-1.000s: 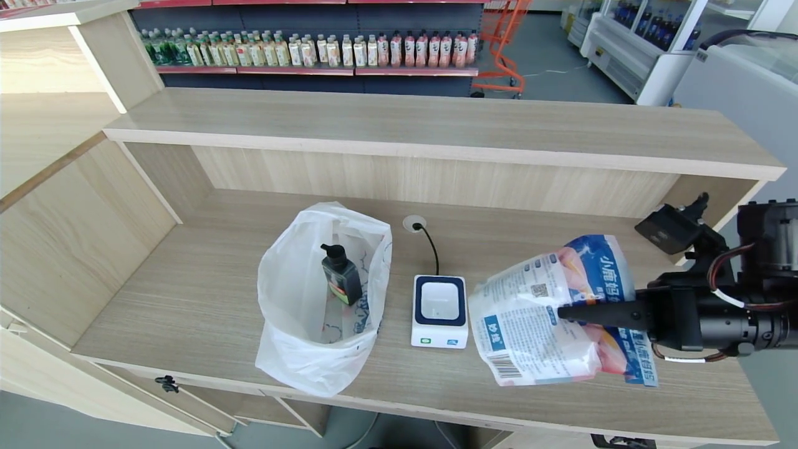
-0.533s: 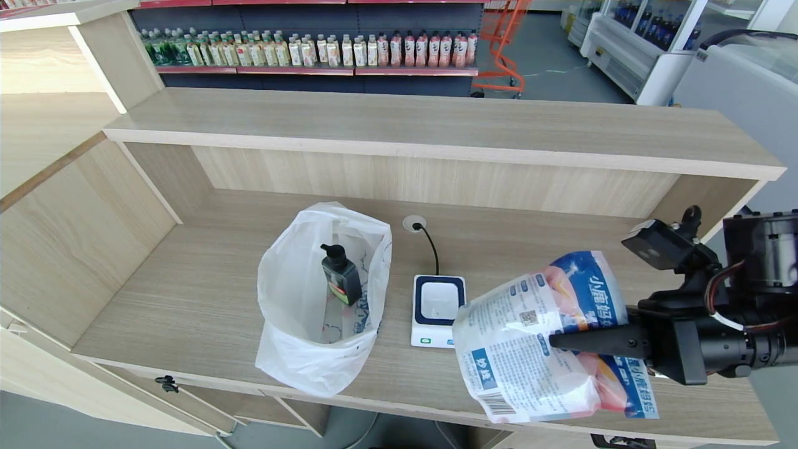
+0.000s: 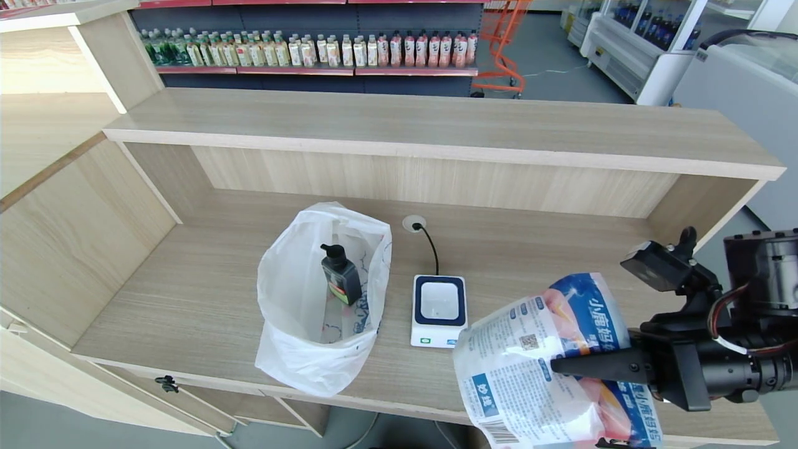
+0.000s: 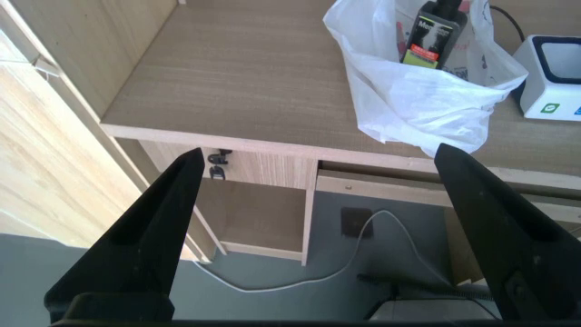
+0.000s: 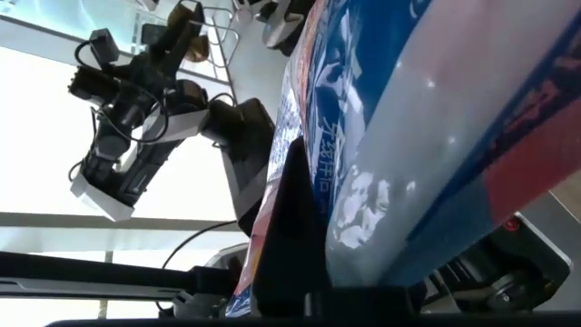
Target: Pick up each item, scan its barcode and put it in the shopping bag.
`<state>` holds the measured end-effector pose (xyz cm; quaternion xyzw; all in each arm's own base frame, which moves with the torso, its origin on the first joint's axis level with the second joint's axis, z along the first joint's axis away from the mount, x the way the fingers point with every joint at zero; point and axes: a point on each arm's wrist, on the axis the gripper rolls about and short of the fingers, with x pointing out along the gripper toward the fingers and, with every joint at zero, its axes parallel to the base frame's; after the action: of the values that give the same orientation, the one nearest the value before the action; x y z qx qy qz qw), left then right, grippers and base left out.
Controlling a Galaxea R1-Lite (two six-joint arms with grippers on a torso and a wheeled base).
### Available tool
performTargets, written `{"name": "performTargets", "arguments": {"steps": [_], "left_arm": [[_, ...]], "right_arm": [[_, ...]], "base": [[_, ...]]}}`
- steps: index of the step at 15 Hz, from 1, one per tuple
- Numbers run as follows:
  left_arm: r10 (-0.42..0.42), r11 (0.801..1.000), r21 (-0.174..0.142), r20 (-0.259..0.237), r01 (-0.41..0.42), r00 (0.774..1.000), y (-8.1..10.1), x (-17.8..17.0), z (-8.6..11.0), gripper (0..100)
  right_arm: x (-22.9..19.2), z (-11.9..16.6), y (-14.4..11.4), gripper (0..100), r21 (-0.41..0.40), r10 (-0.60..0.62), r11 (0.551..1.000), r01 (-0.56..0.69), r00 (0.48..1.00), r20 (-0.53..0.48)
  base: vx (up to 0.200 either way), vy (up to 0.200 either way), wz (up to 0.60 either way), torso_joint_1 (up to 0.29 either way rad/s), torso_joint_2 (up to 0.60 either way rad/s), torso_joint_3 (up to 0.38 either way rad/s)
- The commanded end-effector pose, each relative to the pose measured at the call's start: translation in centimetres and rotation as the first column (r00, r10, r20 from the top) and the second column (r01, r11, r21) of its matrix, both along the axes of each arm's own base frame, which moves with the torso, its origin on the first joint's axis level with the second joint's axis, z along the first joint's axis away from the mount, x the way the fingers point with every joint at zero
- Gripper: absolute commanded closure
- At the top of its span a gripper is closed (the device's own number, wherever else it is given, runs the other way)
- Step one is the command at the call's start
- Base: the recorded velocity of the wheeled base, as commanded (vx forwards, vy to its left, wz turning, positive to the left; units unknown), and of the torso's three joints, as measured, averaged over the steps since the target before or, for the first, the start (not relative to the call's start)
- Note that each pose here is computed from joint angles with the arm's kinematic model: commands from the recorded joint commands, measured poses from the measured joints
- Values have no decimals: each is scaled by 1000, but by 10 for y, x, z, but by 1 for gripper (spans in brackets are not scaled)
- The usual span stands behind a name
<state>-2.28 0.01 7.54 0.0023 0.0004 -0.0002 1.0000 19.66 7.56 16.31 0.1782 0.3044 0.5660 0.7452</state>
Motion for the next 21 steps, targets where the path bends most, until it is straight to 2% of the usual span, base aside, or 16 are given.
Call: {"name": "performTargets", "arguments": {"steps": [1,13,21], "left_arm": [[0,1000,0,1,0,1000,0,0,0,0],[0,1000,0,1,0,1000,0,0,0,0],[0,1000,0,1,0,1000,0,0,0,0]], "right_arm": [[-5,-10,0,100,-15,14,1000,-15,1000,-18],[-2,-20,1,100,-35,19,999,-21,998,-52],[19,-8,17,100,-12,57,998,-56,998,18]], "base": [[0,0,0,0,0,0],[0,0,0,0,0,0],[0,0,0,0,0,0]]}}
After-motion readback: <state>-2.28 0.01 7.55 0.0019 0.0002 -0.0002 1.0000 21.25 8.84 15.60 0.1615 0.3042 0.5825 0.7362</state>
